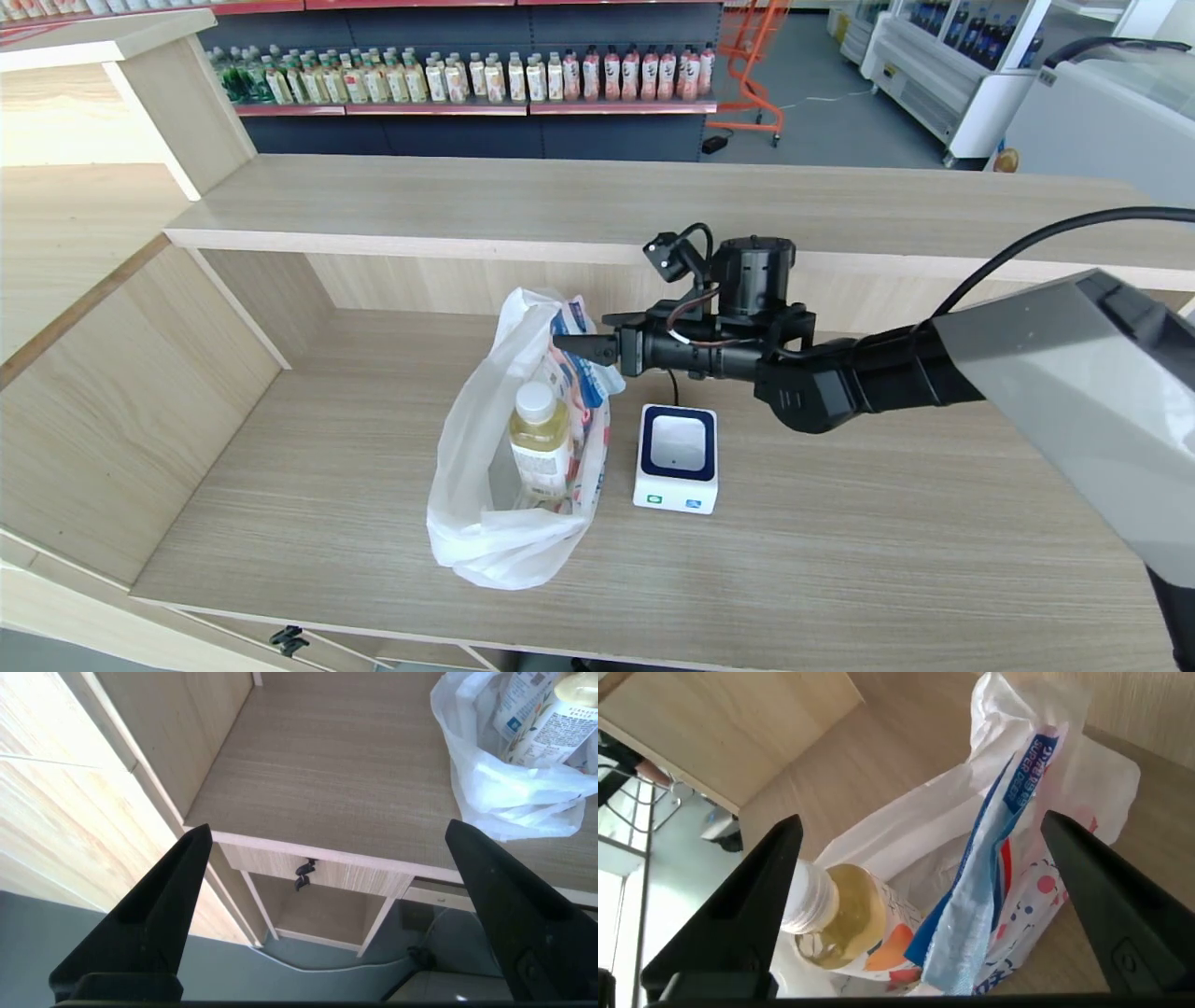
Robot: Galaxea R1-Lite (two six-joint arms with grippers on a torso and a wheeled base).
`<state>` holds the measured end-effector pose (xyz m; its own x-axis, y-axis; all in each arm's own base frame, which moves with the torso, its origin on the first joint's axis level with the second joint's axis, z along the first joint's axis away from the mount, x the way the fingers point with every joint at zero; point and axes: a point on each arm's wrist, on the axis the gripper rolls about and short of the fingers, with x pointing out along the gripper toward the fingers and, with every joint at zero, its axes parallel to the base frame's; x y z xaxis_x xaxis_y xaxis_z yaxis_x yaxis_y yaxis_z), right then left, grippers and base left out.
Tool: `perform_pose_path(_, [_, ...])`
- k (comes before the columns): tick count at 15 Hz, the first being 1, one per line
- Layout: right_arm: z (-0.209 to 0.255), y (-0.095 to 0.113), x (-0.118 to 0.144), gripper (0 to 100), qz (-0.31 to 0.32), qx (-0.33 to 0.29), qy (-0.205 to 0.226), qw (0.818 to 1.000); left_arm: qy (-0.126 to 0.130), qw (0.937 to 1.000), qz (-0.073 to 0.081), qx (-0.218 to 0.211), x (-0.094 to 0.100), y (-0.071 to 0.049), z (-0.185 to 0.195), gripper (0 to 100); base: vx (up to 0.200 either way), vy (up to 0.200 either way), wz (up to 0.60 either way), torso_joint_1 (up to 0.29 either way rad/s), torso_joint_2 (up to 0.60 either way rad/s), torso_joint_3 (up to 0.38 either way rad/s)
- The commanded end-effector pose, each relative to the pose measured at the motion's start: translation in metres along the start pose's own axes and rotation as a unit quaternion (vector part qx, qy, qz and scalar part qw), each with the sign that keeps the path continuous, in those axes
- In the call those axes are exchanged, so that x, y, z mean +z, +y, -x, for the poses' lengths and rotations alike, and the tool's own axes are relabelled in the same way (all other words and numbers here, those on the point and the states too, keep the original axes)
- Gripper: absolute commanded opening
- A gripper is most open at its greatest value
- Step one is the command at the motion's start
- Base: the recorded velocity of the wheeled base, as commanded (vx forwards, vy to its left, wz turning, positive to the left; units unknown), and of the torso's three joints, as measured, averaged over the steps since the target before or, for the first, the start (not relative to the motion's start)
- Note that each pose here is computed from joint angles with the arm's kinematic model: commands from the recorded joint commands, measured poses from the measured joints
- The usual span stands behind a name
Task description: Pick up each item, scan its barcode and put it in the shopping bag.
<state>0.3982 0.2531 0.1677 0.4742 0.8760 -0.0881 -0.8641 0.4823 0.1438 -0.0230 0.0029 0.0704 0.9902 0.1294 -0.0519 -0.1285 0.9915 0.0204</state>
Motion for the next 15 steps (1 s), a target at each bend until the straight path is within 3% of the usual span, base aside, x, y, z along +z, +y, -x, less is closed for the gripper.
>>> perform_pose_path(1, [0.059,0.024,0.035,100,-0.012,-0.014,-0.011,1.000,0.000,1.0000,0.000,0.000,0.000,0.000,0.000,100,0.000,0.000,0.00,0.000,0.00,0.000])
perform_pose_path(4, [0.182,0.073,0.038,100,-0.030,-0.055,-0.005,0.998,0.000,1.0000,0.000,0.000,0.000,0.000,0.000,100,0.000,0.000,0.00,0.000,0.00,0.000])
perform_pose_path(7, [0.282,0.111,-0.016,100,-0.059,-0.136,0.015,0.989,0.000,1.0000,0.000,0.000,0.000,0.000,0.000,100,0.000,0.000,0.00,0.000,0.00,0.000])
perform_pose_path(9, [0.324,0.132,-0.056,100,-0.048,-0.194,0.032,0.979,0.000,1.0000,0.000,0.000,0.000,0.000,0.000,100,0.000,0.000,0.00,0.000,0.00,0.000])
perform_pose_path(10, [0.343,0.144,-0.075,100,-0.023,-0.252,0.041,0.967,0.000,1.0000,0.000,0.000,0.000,0.000,0.000,100,0.000,0.000,0.00,0.000,0.00,0.000])
perform_pose_path(12, [0.373,0.175,-0.108,100,0.005,-0.377,0.009,0.926,0.000,1.0000,0.000,0.000,0.000,0.000,0.000,100,0.000,0.000,0.00,0.000,0.00,0.000])
perform_pose_path(15, [0.399,0.212,-0.135,100,0.015,-0.379,-0.040,0.924,0.000,1.0000,0.000,0.000,0.000,0.000,0.000,100,0.000,0.000,0.00,0.000,0.00,0.000])
